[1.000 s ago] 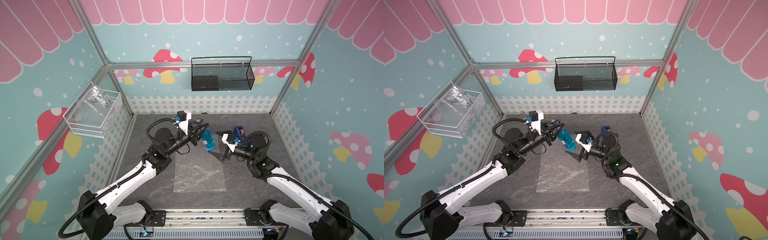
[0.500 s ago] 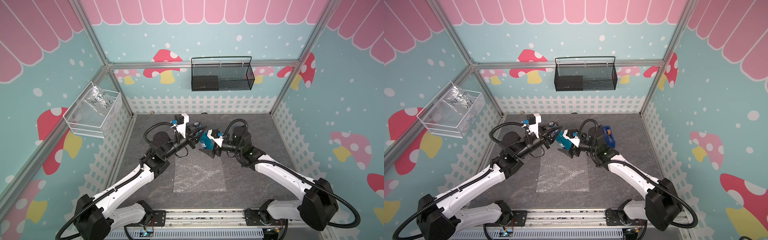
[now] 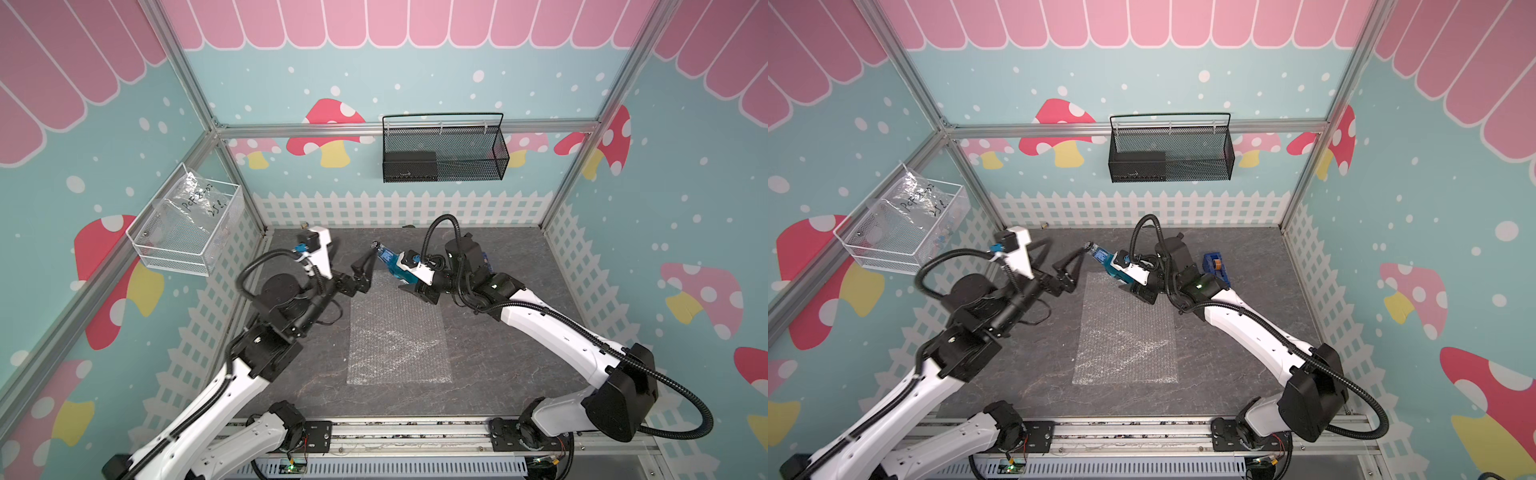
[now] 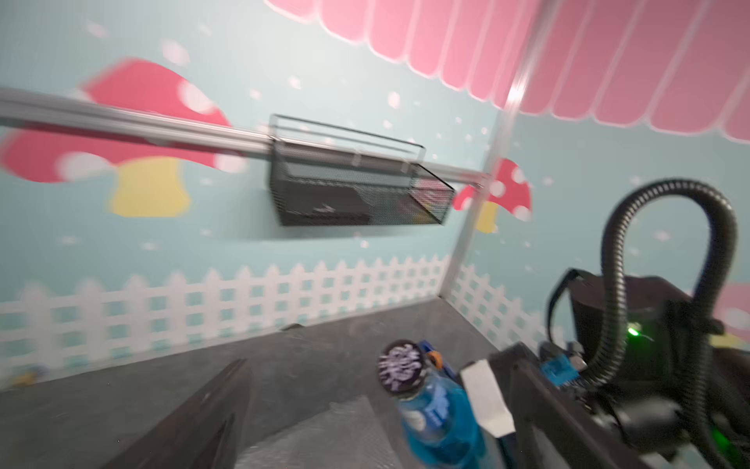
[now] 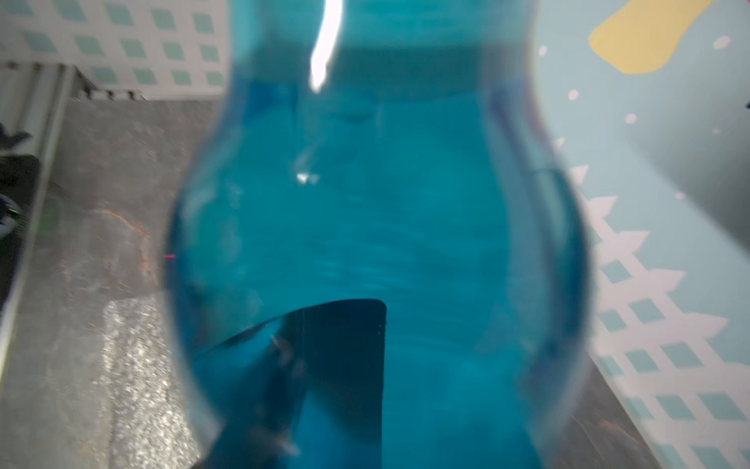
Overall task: Wrap wine bottles in bubble wrap
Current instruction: Pick up the wine bottle from the center of the board, then place the wine bottle on the bubble wrap.
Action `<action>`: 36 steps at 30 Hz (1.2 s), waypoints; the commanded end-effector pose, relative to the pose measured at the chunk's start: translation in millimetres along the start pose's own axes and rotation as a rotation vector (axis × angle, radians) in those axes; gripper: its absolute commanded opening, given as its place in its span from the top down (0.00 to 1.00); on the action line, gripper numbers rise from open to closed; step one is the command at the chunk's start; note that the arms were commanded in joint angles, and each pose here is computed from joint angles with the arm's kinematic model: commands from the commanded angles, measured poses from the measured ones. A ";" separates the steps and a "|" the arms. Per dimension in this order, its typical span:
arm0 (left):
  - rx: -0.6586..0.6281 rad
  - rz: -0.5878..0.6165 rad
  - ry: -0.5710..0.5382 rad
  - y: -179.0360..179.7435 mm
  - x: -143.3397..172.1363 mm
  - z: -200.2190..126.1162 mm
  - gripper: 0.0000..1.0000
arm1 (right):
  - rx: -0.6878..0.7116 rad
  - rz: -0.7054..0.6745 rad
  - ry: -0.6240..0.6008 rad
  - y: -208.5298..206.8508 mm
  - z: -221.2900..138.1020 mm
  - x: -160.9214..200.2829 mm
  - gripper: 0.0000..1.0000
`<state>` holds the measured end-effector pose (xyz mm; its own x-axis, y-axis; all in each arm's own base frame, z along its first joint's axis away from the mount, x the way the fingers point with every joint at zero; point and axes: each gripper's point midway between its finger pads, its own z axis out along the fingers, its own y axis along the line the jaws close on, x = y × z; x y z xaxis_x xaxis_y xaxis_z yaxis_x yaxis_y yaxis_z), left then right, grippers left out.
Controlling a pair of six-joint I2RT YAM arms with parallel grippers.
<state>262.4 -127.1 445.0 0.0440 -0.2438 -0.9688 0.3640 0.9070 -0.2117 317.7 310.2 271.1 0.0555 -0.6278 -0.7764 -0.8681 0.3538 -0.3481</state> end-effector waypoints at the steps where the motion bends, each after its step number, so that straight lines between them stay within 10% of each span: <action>1: -0.411 0.153 0.077 83.6 -1.4 -70.9 0.00 | 0.041 -0.204 0.365 2.4 4.0 61.9 0.96; 6: -0.470 0.232 0.082 100.8 0.9 -108.5 0.00 | -0.174 -0.303 0.455 66.5 33.4 101.6 1.00; 15: -0.450 0.313 0.193 98.8 38.2 -80.8 0.00 | -0.353 -0.325 0.478 133.1 60.3 123.5 1.00; 36: -0.425 0.306 0.142 96.4 45.2 -75.5 0.00 | -0.426 -0.254 0.544 158.5 65.5 157.5 1.00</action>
<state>229.5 -25.4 373.1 -0.0524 0.0615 -0.9967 -0.0544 0.9964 0.0644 222.3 302.9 58.5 0.1112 -0.9619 -0.2499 -0.9832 -0.0699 -0.1684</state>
